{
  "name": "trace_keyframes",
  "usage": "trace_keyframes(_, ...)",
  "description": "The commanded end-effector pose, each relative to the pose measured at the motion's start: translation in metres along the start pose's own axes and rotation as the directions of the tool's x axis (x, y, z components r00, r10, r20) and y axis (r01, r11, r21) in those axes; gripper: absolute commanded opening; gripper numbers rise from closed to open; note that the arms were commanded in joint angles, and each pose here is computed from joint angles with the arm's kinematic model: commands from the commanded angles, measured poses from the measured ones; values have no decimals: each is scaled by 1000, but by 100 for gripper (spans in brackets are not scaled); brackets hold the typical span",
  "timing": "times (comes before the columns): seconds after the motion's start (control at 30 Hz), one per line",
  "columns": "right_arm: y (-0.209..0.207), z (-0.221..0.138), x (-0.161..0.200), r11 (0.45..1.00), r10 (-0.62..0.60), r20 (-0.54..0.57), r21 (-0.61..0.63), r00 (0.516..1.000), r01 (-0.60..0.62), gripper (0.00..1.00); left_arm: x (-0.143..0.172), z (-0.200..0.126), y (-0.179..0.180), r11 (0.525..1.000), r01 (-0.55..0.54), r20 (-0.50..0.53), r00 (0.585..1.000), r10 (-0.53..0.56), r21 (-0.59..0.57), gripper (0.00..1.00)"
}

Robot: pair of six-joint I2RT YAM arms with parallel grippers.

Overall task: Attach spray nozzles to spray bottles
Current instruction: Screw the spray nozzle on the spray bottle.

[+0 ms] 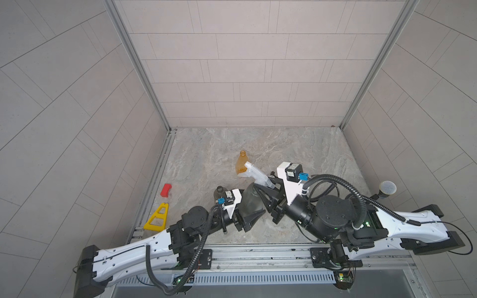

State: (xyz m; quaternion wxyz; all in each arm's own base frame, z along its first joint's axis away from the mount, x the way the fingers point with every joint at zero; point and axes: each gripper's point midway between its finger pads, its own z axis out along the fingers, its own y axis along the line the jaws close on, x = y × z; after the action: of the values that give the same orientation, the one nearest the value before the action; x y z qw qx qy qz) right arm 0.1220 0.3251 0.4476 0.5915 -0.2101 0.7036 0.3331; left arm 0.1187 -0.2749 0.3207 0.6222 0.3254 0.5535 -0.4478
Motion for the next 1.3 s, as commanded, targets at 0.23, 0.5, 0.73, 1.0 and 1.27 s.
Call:
trace_keyframes(0.23,20,-45,-8,946,-176,11,-275,984,172,63,-54,-15,0,998,56,195,979,-57,8,0)
trace_keyframes(0.5,27,-82,-19,780,-201,53,-595,978,193,67,-52,-22,-21,988,76,184,978,-100,135,0)
trace_keyframes(0.73,37,-67,-30,686,-198,53,-705,979,177,62,-50,-19,-43,962,88,139,982,-128,259,0)
trace_keyframes(1.0,43,-46,-31,692,-203,45,-700,978,176,60,-47,-17,-50,949,95,113,985,-134,301,0)
trace_keyframes(1.27,43,-42,-37,699,-184,55,-694,981,170,63,-46,-18,-53,944,96,106,985,-136,317,0)
